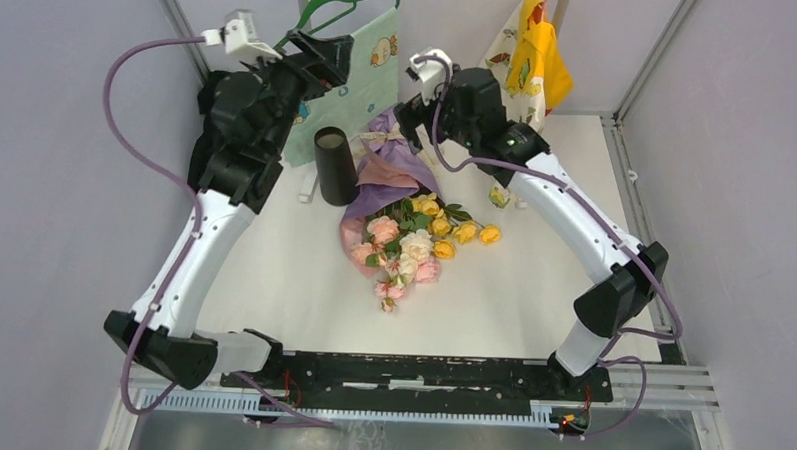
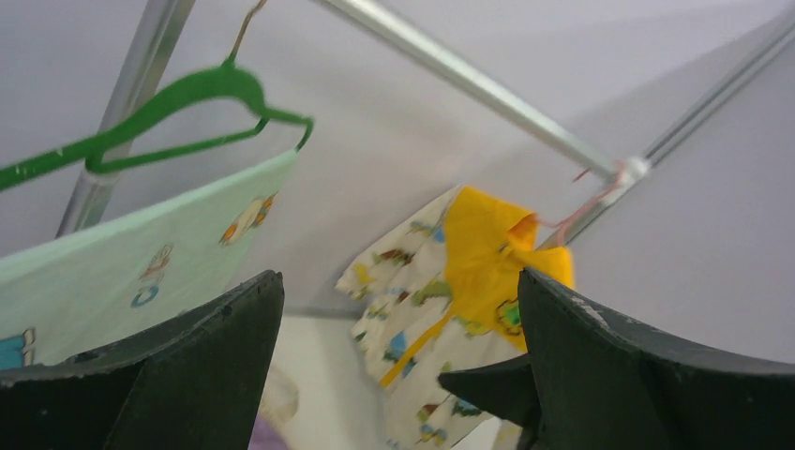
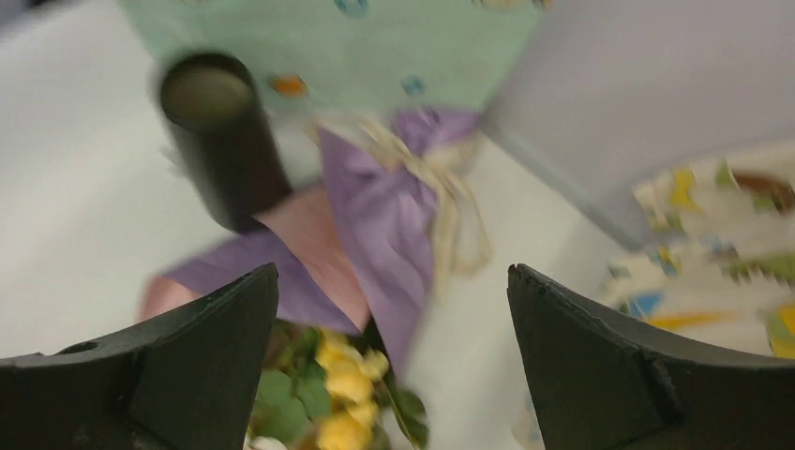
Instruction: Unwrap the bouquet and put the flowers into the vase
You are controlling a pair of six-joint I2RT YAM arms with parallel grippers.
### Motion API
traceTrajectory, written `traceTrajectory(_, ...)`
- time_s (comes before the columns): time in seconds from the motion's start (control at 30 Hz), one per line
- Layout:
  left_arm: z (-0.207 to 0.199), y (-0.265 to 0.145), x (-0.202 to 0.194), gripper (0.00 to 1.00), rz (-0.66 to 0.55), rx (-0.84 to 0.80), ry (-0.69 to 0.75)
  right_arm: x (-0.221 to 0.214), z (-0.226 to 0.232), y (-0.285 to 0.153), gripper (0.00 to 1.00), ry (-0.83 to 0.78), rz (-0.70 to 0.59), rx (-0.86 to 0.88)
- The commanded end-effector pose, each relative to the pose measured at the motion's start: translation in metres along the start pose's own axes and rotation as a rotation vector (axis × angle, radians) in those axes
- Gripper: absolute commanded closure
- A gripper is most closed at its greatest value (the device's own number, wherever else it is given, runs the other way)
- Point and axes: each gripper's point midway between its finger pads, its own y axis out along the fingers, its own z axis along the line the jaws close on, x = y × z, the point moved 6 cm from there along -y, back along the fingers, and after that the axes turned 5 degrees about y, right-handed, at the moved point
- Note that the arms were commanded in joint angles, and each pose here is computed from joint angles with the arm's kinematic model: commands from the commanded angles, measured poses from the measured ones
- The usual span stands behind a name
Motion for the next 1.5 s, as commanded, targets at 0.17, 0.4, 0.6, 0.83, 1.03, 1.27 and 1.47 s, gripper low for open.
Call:
traceTrajectory(0.17, 0.066, 0.022, -0.090, 0.28, 0.286, 0.324, 0.154, -0.088, -0.057, 0.022, 0.02, -0.133, 0.314, -0.435)
traceTrajectory(0.4, 0.103, 0.004, -0.115, 0.24, 0.231, 0.539, 0.165, -0.142, -0.050, 0.094, 0.02, 0.014, 0.341, -0.259)
traceTrajectory(0.6, 0.119, 0.000, -0.126, 0.22, 0.248, 0.616, 0.232, -0.183, -0.044, 0.154, 0.02, 0.140, 0.365, -0.169)
traceTrajectory(0.83, 0.129, 0.000, -0.134, 0.20, 0.276, 0.678, 0.278, -0.233, -0.052, 0.181, 0.05, 0.226, 0.406, -0.163)
traceTrajectory(1.03, 0.132, 0.001, -0.140, 0.20, 0.287, 0.686, 0.287, -0.276, -0.052, 0.184, 0.14, 0.288, 0.478, -0.143)
traceTrajectory(1.27, 0.135, 0.002, -0.147, 0.19, 0.306, 0.686, 0.289, -0.314, -0.054, 0.172, 0.31, 0.293, 0.568, -0.170)
traceTrajectory(1.47, 0.138, 0.001, -0.153, 0.19, 0.321, 0.689, 0.296, -0.335, -0.059, 0.152, 0.67, 0.284, 0.645, -0.220)
